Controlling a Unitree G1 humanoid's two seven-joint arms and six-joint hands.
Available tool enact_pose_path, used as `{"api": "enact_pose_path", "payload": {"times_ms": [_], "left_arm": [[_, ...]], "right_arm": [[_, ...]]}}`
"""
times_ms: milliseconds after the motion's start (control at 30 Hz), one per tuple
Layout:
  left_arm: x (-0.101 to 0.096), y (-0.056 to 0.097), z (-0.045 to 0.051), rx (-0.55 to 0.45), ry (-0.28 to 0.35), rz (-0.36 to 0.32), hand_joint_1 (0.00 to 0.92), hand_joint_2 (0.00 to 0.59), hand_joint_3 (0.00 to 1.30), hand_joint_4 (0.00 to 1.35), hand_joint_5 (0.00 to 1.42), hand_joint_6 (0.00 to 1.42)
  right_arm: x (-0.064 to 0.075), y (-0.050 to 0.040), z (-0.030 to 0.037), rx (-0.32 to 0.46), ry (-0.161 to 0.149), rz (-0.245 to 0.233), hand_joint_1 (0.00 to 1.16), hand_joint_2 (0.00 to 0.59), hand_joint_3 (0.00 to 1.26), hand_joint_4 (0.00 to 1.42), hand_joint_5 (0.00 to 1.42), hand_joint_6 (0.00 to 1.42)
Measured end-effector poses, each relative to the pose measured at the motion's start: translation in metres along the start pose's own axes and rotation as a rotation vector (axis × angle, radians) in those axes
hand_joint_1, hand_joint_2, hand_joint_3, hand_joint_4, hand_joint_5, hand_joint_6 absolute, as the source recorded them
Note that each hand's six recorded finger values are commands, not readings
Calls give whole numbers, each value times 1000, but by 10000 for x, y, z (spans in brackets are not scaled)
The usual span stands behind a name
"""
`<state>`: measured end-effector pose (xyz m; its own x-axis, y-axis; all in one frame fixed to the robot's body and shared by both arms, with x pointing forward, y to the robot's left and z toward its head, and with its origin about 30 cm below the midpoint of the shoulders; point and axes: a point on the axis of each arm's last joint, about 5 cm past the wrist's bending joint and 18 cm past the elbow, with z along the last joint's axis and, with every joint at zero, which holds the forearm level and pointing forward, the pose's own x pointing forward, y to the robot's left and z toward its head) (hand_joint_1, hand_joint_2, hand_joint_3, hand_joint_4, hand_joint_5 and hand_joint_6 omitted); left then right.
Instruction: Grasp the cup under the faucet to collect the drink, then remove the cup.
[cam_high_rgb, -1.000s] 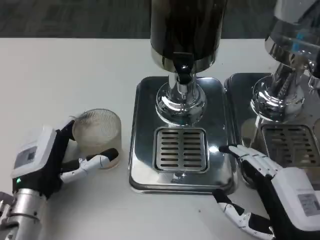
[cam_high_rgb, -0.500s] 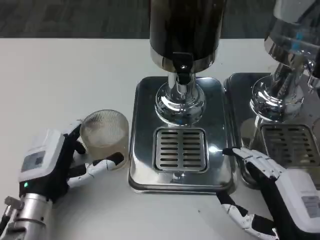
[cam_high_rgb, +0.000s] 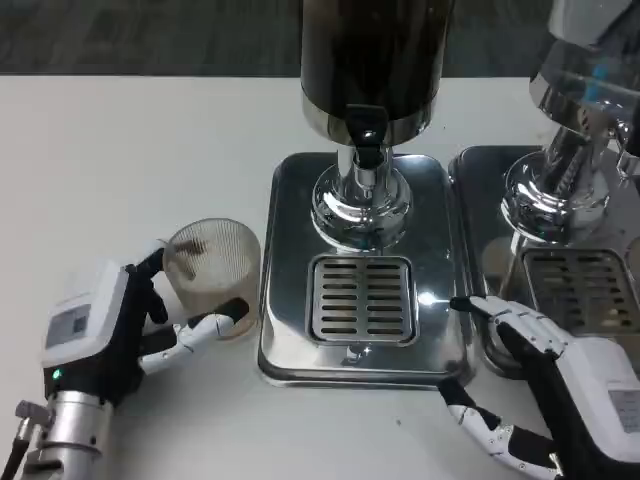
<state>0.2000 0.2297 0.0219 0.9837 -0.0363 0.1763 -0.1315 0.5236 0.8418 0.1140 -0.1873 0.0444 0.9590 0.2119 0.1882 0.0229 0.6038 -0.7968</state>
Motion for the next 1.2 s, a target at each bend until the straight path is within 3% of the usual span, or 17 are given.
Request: {"api": "enact_pose_path", "payload": {"times_ms": [400,900,1200], "left_arm": [[-44,-64,15,-26,9,54,342,162,634,795,1148,1424],[-70,-84,30,-51,-10,115,342,164,663,847,1183,1424],[-71,-35,56,-58,-85,141,334,168,667,857,1195,1424]], "right_arm": [[-6,-14,-9,0,8,3,523,353,281,254,221,349],[-10,-27,-18,-1,13,5,518,347,281,259,221,343],[-2,-28,-17,1,11,2,515,346,281,261,221,342]]}}
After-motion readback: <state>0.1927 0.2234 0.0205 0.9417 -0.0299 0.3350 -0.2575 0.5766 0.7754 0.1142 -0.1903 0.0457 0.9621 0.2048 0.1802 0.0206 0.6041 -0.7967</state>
